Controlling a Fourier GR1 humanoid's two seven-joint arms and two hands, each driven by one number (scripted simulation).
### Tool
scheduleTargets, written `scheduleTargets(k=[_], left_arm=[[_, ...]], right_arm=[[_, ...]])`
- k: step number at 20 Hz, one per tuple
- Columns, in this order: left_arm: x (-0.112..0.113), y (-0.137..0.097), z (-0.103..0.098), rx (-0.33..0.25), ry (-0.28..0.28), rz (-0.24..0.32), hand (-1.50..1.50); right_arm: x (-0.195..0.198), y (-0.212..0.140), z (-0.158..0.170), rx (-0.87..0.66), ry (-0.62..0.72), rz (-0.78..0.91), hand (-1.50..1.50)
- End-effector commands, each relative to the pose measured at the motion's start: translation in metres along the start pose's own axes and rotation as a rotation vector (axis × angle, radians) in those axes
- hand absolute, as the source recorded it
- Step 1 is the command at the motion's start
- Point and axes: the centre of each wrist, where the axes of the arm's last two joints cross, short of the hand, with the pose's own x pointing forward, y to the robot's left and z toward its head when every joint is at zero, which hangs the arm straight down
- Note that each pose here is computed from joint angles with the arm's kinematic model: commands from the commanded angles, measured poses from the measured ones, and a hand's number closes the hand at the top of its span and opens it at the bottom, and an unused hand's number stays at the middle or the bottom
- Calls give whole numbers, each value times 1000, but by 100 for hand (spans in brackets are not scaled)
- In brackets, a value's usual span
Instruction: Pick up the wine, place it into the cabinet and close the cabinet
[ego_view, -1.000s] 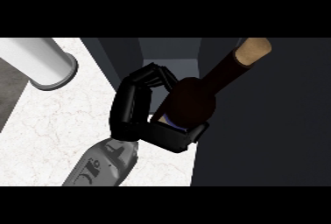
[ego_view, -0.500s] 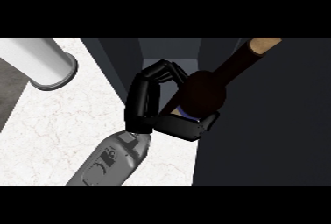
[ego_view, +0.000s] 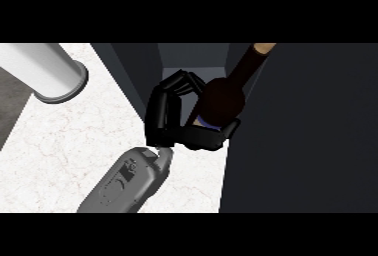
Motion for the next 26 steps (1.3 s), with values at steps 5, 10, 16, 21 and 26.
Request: scheduleTargets(k=[5,10,16,21,26], left_arm=[[-40,24,2,-1,12,-113,150],[-68,6,22,9,-14,-176,150],[-70,35,-7,34,-37,-164,150],[-58,31,-20,77,-32,-146,150],[-70,31,-24,126,-8,-177,150]], right_arm=[[30,-1,20,29,-74,-31,-150],[18,-2,13,24,-59,-36,-150],[8,-1,10,12,-70,-42,-150],[18,7,19,19,-67,-26,-150],[15,1,24,27,-61,-59,-150]])
